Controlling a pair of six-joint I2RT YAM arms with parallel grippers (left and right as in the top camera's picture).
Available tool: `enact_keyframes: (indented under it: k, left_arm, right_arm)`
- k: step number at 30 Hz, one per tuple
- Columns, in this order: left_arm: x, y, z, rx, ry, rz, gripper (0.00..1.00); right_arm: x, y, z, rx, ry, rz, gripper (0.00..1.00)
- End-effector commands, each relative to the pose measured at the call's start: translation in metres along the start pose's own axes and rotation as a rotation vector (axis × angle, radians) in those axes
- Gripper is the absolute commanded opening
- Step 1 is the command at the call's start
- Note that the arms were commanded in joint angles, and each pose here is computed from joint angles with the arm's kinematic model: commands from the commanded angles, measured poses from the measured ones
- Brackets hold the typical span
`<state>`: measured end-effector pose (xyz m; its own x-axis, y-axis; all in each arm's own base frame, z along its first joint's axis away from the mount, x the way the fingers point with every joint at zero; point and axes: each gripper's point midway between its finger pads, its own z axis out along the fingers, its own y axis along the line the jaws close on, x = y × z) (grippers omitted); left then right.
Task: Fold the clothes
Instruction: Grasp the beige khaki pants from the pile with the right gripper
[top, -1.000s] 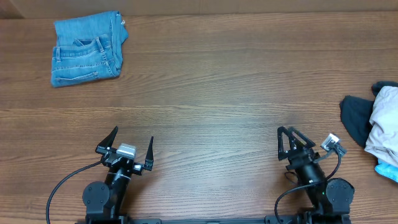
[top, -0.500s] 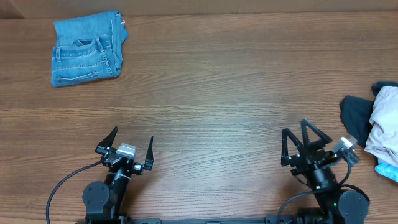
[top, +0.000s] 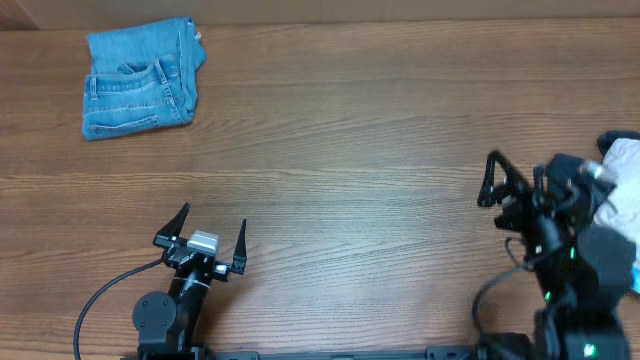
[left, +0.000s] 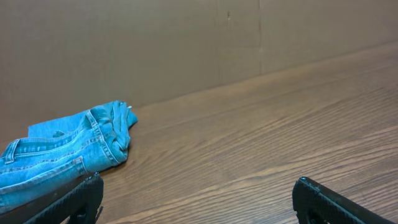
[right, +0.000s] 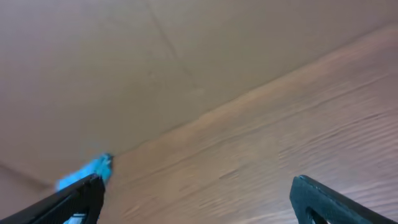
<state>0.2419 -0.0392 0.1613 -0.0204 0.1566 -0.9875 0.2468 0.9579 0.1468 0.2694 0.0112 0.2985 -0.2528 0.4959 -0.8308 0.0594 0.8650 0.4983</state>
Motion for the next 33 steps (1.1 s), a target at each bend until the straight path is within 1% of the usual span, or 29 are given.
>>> enact_keyframes:
  k: [1,4,7,9,12,15,17,21,23,24,27,30,33]
  left_arm:
    - [0.0,0.004,-0.001,-0.019,-0.004,-0.006,1.0]
    - [0.0,0.004,-0.001,-0.019,-0.004,-0.006,1.0]
    - [0.0,0.004,-0.001,-0.019,-0.004,-0.006,1.0]
    - [0.0,0.004,-0.001,-0.019,-0.004,-0.006,1.0]
    - [0.0,0.004,-0.001,-0.019,-0.004,-0.006,1.0]
    - [0.0,0.004,-0.001,-0.019,-0.004,-0.006,1.0]
    - [0.0,0.004,-0.001,-0.019,-0.004,-0.006,1.0]
    - [0.0,0.004,-0.001,-0.019,-0.004,-0.006,1.0]
    - [0.0,0.004,-0.001,-0.019,-0.004,-0.006,1.0]
    - [0.0,0.004,-0.001,-0.019,-0.004,-0.006,1.0]
    - [0.0,0.004,-0.001,-0.019,-0.004,-0.006,1.0]
    - [0.0,0.004,-0.001,-0.019,-0.004,-0.006,1.0]
    - [0.0,0.004,-0.001,-0.019,-0.004,-0.006,1.0]
  right_arm:
    - [-0.03,0.005,0.015,0.062,0.019,-0.065,1.0]
    - [-0.052,0.0,0.026,0.166,0.063,-0.077,1.0]
    - [-0.082,-0.019,0.035,0.278,0.085,-0.101,1.0]
    - [-0.098,-0.054,0.037,0.394,0.101,-0.072,1.0]
    - [-0.112,-0.112,0.033,0.538,0.102,0.018,1.0]
    - [-0.126,-0.185,0.019,0.665,0.046,0.207,1.0]
    - [-0.131,-0.214,0.01,0.723,0.015,0.274,1.0]
    - [-0.15,-0.263,-0.012,0.817,-0.078,0.314,1.0]
    - [-0.167,-0.286,-0.033,0.863,-0.154,0.307,1.0]
    - [-0.171,-0.294,-0.042,0.881,-0.162,0.284,1.0]
    - [-0.171,-0.311,-0.04,0.836,-0.076,0.127,1.0]
    - [-0.144,-0.357,-0.036,0.861,0.009,0.186,1.0]
    - [-0.122,-0.387,-0.033,0.882,0.101,0.16,1.0]
